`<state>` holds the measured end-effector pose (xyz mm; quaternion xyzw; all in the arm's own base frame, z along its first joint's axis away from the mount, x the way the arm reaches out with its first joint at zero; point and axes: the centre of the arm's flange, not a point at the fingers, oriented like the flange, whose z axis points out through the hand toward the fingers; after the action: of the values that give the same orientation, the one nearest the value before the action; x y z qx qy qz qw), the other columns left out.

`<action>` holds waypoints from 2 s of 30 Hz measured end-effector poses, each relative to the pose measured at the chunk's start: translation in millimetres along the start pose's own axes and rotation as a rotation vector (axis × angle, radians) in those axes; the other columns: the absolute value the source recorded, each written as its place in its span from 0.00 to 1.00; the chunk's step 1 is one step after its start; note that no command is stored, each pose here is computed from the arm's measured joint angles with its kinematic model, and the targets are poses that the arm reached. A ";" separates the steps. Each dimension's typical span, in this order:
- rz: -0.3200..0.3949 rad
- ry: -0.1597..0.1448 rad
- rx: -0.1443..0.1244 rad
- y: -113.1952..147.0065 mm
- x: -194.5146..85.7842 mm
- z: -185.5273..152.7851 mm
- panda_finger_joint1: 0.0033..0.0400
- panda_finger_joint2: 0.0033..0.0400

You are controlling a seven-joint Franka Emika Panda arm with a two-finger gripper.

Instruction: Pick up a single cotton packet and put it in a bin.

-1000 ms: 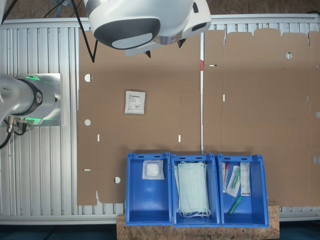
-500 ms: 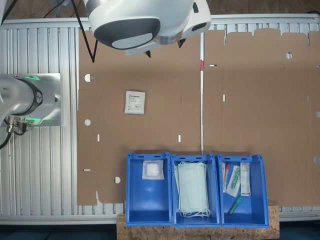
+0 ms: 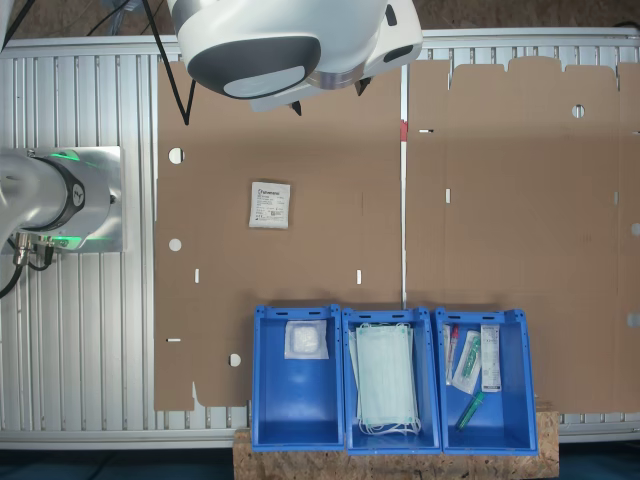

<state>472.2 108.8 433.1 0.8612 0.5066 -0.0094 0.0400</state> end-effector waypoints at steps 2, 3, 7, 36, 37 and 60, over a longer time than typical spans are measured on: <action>0.000 0.000 0.000 0.0 0.0 0.0 1.00 1.00; 0.000 0.000 0.000 0.0 0.0 0.0 1.00 1.00; 0.000 0.000 0.000 0.0 0.0 0.0 1.00 1.00; 0.052 -0.093 0.094 -53.6 -74.0 78.2 1.00 1.00; 0.053 -0.095 0.098 -56.2 -76.9 83.1 1.00 1.00; 0.062 -0.070 0.114 -83.3 -99.8 168.3 1.00 1.00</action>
<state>355.0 48.9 266.1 0.8765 0.4767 -0.0672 0.0090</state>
